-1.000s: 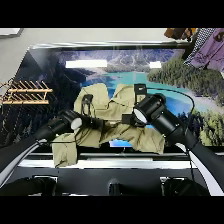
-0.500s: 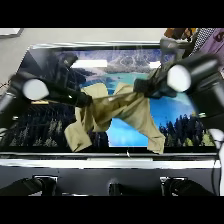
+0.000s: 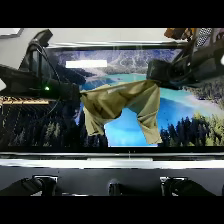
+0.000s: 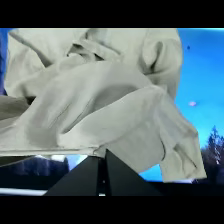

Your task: Fold the clothes and pants, and hang the long-sleeved shirts on hangers.

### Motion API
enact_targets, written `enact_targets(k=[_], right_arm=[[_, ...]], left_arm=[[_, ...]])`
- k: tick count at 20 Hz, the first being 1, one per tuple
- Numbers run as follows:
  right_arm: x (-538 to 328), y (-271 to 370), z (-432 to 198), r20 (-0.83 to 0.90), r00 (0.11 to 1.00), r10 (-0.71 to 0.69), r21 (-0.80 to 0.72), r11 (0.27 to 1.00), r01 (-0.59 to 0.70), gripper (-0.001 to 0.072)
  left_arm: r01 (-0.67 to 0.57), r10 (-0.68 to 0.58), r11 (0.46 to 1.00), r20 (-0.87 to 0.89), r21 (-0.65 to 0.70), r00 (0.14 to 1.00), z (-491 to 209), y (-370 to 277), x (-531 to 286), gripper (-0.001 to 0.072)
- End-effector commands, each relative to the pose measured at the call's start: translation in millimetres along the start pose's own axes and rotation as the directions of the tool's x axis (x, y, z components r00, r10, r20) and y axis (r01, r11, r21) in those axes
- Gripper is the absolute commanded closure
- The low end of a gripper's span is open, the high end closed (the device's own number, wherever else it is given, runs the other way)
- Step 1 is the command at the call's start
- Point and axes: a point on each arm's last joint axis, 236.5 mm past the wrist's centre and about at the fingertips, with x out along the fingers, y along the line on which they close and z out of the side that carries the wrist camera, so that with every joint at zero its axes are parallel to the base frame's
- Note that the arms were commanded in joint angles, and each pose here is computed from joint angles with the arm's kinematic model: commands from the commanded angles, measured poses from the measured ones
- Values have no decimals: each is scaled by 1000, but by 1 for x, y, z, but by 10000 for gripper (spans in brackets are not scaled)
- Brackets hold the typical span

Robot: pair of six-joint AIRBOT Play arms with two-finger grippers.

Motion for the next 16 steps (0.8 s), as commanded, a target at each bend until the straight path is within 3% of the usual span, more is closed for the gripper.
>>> enact_targets(k=[1, 4, 6, 10, 16], right_arm=[[38, -15, -36, -123, 985, -119, -67, 991, 112, 691], [102, -4, -82, -144, 970, -195, -100, 978, 182, 691], [141, -9, -105, -143, 962, -232, -33, 973, 230, 691], [180, 8, -116, -126, 981, -150, 22, 988, 154, 691], [182, -11, -112, -106, 965, -240, -16, 971, 240, 691]], left_arm=[[-67, 55, 992, -112, -104, 992, -31, 20, 30, 689], [-99, 72, 982, -165, -158, 984, -59, 34, 79, 689], [-94, 63, 975, -158, -201, 985, -68, 40, 107, 689], [-79, 41, 971, -170, -226, 985, -78, 41, 139, 689], [-34, 35, 999, -162, 7, 986, -80, 40, 158, 673]])
